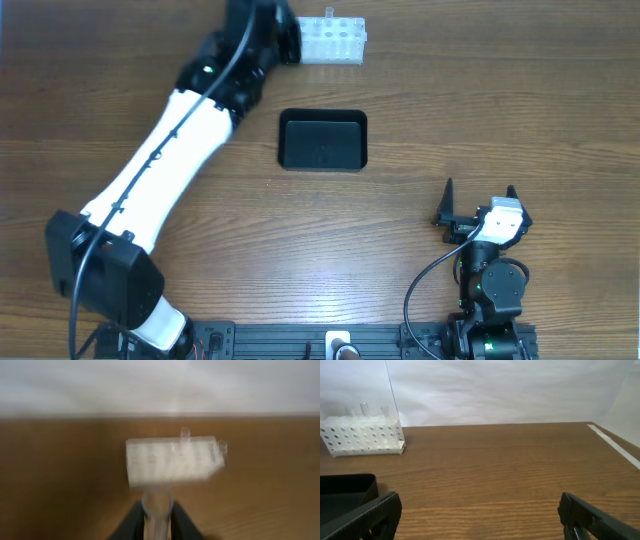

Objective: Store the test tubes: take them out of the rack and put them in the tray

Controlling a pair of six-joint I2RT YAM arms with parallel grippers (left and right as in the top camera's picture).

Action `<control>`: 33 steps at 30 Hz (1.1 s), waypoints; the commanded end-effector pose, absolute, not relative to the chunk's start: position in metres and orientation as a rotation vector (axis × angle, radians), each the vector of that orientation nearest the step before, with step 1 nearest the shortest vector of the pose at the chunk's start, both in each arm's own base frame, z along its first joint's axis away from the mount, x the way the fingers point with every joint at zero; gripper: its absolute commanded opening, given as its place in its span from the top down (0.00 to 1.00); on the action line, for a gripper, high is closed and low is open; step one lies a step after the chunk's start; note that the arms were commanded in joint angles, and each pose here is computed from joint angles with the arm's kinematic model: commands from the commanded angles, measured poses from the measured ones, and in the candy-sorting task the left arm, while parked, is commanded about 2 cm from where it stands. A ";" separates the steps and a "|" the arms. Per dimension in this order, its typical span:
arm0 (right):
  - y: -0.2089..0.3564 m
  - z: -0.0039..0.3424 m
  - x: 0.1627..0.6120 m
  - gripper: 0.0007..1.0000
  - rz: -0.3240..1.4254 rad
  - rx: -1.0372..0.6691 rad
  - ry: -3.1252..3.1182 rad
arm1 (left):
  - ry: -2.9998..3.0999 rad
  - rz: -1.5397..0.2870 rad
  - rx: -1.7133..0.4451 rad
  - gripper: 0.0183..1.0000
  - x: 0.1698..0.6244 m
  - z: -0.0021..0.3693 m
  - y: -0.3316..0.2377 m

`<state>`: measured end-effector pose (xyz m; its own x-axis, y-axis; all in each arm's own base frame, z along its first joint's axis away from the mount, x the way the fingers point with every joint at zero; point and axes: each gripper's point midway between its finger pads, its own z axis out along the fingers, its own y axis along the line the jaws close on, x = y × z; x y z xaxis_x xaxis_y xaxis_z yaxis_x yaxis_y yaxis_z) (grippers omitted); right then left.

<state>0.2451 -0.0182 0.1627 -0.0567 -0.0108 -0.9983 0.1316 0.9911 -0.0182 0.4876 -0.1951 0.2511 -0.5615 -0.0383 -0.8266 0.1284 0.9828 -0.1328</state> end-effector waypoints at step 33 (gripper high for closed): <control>-0.018 0.160 0.245 0.01 -0.118 0.093 1.629 | 2.672 0.082 -0.036 0.85 0.420 0.047 -0.206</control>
<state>0.2451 -0.0181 0.1627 -0.0567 -0.0104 -0.9983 0.1313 0.9912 -0.0178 0.4256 -0.2049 0.0700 -0.8664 -0.0089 -0.4993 -0.0393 0.9980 0.0505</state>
